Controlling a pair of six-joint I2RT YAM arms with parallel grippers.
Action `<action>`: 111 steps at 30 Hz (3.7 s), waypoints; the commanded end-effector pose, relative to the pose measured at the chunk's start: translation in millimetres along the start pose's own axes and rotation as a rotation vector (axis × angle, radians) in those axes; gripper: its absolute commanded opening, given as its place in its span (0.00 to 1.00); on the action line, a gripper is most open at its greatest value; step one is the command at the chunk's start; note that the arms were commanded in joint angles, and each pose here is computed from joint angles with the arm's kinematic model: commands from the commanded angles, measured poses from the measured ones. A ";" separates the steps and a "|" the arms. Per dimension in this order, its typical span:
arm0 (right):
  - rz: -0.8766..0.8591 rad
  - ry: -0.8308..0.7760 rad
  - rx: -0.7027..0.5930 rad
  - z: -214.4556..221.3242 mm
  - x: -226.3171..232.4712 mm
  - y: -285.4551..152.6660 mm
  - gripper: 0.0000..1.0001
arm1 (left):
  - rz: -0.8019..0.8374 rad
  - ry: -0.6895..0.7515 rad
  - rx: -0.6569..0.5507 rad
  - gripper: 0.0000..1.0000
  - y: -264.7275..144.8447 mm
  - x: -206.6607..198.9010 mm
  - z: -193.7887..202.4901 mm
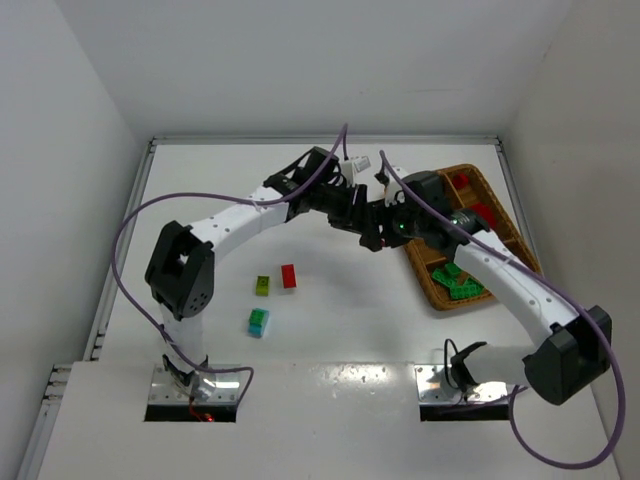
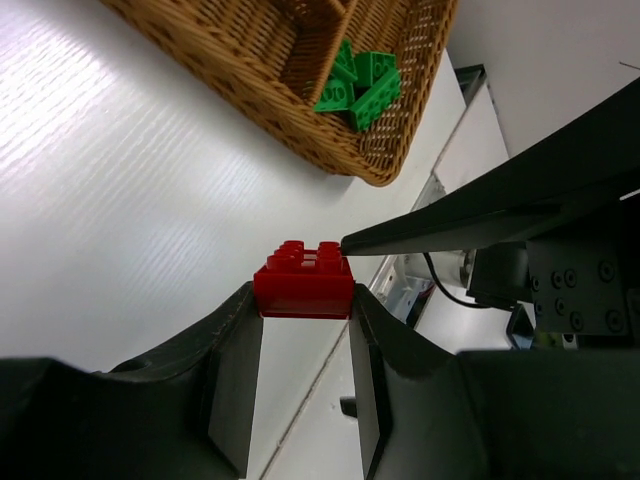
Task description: Sort the legos into containers by color
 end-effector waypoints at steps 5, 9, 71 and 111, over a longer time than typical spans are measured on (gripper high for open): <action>0.041 -0.070 -0.046 -18.1 0.9 10.8 0.54 | 0.074 0.039 -0.027 0.00 -21.2 -26.4 -11.8; 0.079 -0.058 -0.046 -11.1 -4.6 17.2 0.50 | 0.086 0.045 -0.026 0.00 -24.3 -30.3 -11.5; 1.072 0.764 0.002 5.7 -305.1 1.4 0.02 | -0.625 -0.093 -0.227 0.95 -120.5 93.8 33.6; 0.420 0.364 0.059 -41.6 -92.5 58.7 0.73 | -0.826 -0.275 -0.274 0.94 -140.7 121.3 71.3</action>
Point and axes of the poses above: each gripper's point midway between its finger pads, its own y axis out along the fingers, its own x axis along the line the jaws close on, z = x × y, the point moved 6 cm from there along -y, back along the fingers, and after that the axes turned 9 degrees about -y, right-handed, at the moved point
